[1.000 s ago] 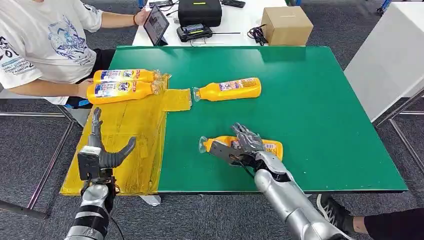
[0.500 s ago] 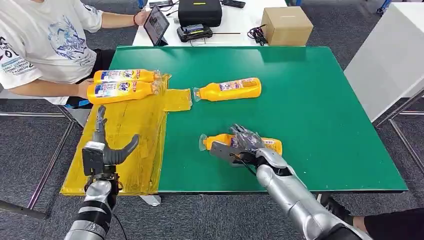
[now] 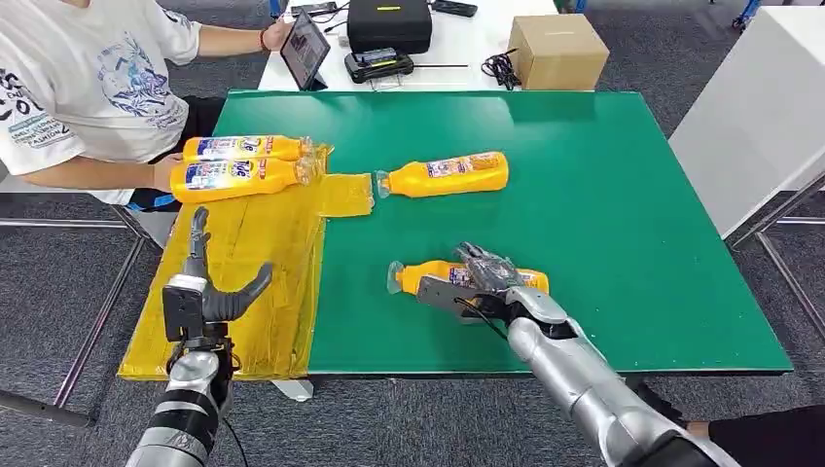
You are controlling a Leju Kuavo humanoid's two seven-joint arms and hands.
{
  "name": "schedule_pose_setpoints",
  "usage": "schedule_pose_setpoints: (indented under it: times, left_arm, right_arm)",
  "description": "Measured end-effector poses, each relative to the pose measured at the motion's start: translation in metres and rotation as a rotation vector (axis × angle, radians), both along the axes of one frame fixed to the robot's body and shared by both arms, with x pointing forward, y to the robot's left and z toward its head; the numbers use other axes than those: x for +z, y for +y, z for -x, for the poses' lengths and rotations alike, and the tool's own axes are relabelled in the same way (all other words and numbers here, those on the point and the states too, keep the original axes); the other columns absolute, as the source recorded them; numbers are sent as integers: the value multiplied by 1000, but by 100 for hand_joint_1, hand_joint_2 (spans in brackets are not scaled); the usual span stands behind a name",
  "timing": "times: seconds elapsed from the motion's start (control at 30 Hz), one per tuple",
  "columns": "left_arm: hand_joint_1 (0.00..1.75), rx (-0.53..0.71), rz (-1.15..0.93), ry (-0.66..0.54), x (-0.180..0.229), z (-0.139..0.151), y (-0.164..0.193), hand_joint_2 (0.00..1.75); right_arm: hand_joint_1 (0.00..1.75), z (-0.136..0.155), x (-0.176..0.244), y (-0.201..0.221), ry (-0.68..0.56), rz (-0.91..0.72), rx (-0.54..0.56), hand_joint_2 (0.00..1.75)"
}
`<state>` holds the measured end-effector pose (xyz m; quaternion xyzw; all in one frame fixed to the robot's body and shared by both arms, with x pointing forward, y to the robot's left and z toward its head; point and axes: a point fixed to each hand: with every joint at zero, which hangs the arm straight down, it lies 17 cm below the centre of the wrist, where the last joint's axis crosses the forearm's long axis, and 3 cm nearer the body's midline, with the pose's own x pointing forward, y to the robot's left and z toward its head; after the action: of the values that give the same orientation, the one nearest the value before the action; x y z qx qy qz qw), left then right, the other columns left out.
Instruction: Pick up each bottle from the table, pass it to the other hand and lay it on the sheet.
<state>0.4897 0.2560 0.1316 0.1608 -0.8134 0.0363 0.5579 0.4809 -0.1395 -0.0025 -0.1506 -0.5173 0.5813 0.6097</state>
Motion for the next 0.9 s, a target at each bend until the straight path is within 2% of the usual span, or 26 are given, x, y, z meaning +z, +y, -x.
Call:
schedule_pose_setpoints:
  times: [0.1, 0.13, 0.17, 0.2, 0.53, 0.57, 0.6, 0.9]
  left_arm:
    - [0, -1, -1, 4, -1, 0, -1, 175]
    - [0, -1, -1, 5, -2, 0, -1, 175]
    - [0, -2, -1, 7, -2, 0, -1, 175]
    - [0, -2, -1, 8, -3, -1, -1, 175]
    - [0, -4, 1, 18, -6, -2, -3, 175]
    - [0, -4, 1, 19, -6, -2, -3, 175]
    - [0, -4, 1, 19, -6, -2, -3, 175]
    - [0, -9, 25, 17, -5, -4, -4, 175]
  right_arm:
    - [0, 0, -3, -11, 27, 17, 6, 175]
    - [19, 0, -3, -14, 34, 21, 7, 175]
    - [65, 0, -4, -17, 39, 27, 8, 175]
    - [133, 0, -5, -19, 44, 30, 7, 175]
    - [133, 1, -9, -30, 68, 59, 23, 175]
    - [161, 1, -9, -31, 68, 60, 23, 175]
    - [171, 1, -9, -31, 68, 61, 22, 175]
    - [175, 2, -10, -39, 101, 89, 44, 175]
